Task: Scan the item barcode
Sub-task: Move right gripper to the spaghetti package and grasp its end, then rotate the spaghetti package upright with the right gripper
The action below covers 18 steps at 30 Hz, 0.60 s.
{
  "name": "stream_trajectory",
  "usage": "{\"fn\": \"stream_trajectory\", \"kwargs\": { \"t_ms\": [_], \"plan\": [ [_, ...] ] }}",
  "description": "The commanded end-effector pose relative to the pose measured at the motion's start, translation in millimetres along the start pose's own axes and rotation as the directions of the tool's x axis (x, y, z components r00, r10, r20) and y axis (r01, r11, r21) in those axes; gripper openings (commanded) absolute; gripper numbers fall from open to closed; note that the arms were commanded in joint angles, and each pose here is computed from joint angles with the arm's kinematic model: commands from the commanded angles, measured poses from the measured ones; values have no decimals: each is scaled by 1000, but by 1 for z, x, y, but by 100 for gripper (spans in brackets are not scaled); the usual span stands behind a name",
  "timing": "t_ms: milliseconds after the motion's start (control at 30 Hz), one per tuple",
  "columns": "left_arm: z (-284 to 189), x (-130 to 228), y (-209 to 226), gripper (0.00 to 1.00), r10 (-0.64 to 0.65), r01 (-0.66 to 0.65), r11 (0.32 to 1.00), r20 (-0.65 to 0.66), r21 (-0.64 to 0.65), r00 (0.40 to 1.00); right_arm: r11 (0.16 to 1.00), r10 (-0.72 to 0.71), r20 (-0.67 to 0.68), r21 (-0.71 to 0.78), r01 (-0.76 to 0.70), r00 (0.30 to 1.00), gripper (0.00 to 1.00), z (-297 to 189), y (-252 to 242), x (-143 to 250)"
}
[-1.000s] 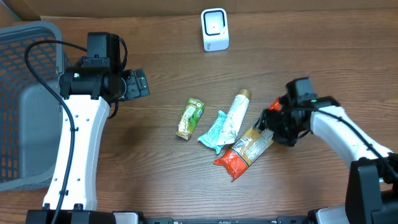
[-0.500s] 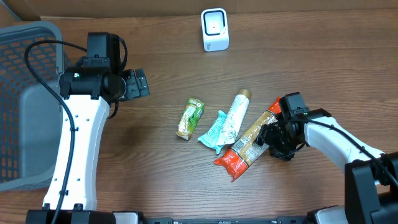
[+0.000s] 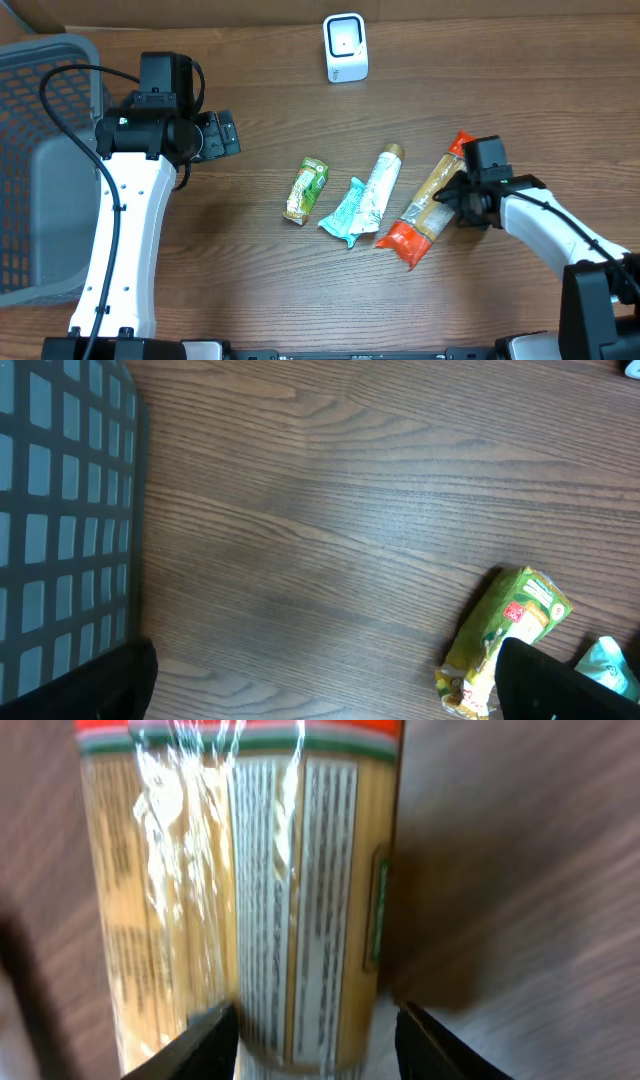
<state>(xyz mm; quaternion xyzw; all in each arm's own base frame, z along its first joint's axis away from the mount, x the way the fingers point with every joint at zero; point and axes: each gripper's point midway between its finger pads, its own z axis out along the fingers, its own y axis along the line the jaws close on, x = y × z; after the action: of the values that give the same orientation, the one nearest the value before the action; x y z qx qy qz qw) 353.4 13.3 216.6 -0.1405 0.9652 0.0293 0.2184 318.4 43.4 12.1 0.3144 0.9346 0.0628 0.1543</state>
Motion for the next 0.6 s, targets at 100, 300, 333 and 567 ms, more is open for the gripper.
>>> {"fn": "stream_trajectory", "kwargs": {
  "t_ms": [100, 300, 333, 567],
  "plan": [
    [3, 1, 1, 100, -4, 4, 1000, -6, -11, 1000, 996, -71, 94, 57, 66, 993, 65, 11, -28, -33],
    [3, 1, 1, 100, -4, 4, 1000, -6, -11, 1000, 966, -55, -74, -257, 35, 996, 69, 2, 2, -26],
    [3, 1, 1, 99, -4, 4, 1000, -6, -11, 1000, 952, -50, -117, -305, 12, 992, 69, -2, 7, -20],
    [3, 1, 1, 99, -4, 4, 1000, -6, -11, 1000, 938, -72, -264, -347, -25, 962, 69, -4, 15, 17]
  ]
}}
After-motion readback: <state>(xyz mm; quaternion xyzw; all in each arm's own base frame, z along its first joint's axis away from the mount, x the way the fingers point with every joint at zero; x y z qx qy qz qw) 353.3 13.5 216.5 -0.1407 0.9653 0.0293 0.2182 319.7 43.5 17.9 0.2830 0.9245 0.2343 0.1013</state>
